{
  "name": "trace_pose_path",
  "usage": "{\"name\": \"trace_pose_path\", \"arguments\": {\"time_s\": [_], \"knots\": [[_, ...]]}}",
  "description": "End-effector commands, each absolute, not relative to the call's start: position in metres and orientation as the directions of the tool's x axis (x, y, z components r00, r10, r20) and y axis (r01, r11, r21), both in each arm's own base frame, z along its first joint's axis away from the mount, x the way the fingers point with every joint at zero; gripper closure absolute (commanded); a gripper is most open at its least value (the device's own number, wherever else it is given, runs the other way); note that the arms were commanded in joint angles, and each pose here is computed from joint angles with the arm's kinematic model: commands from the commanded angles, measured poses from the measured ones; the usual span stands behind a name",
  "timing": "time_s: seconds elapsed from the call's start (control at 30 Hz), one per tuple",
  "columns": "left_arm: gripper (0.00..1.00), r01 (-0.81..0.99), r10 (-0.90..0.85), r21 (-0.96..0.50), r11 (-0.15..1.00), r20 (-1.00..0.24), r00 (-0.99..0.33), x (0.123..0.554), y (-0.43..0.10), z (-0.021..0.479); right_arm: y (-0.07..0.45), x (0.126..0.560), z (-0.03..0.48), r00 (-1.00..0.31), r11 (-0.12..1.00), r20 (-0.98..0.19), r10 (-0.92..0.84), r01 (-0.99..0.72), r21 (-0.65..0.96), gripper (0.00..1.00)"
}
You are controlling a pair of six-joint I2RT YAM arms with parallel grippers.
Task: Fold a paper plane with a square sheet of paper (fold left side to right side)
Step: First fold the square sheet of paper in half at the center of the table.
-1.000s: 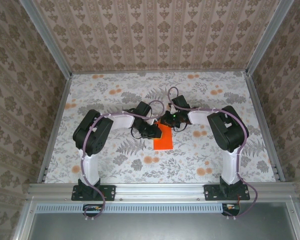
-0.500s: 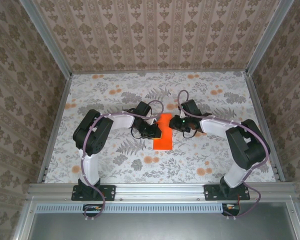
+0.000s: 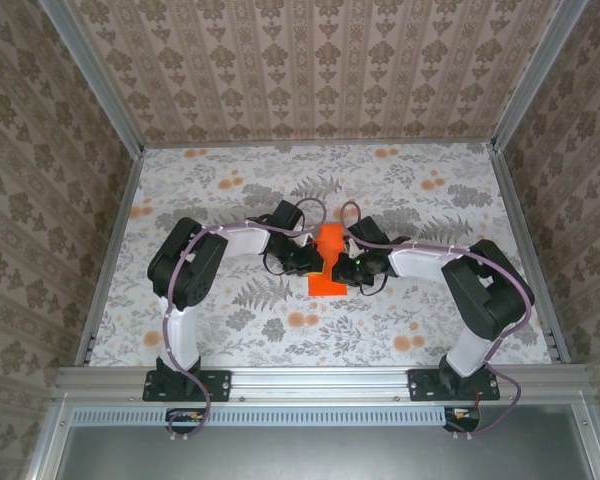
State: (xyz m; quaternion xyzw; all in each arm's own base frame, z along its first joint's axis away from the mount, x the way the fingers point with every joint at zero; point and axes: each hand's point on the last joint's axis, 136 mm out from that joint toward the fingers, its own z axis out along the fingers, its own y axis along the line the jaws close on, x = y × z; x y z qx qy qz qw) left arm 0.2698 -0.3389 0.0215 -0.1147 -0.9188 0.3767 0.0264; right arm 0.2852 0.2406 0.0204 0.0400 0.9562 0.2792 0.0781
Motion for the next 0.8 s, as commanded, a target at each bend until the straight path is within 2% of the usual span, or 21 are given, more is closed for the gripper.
{"name": "trace_pose_path", "arguments": {"time_s": [0.0,0.37,0.77], "knots": [[0.89,0.172,0.2,-0.68,0.713,-0.038,-0.979,0.278,-0.335,0.018,0.229,0.274,0.007,-0.993,0.881,-0.066,0.097,0.055,0.469,0.9],[0.83,0.206,0.189,-0.714,0.669,-0.105,-0.976,0.296,-0.343,0.042,0.211,0.264,-0.014,-0.996,0.93,-0.02,0.083,0.071,0.361,0.9],[0.88,0.221,0.189,-0.723,0.655,-0.127,-0.974,0.318,-0.349,0.033,0.205,0.266,-0.019,-0.997,0.946,-0.021,0.07,0.059,0.318,0.92]]}}
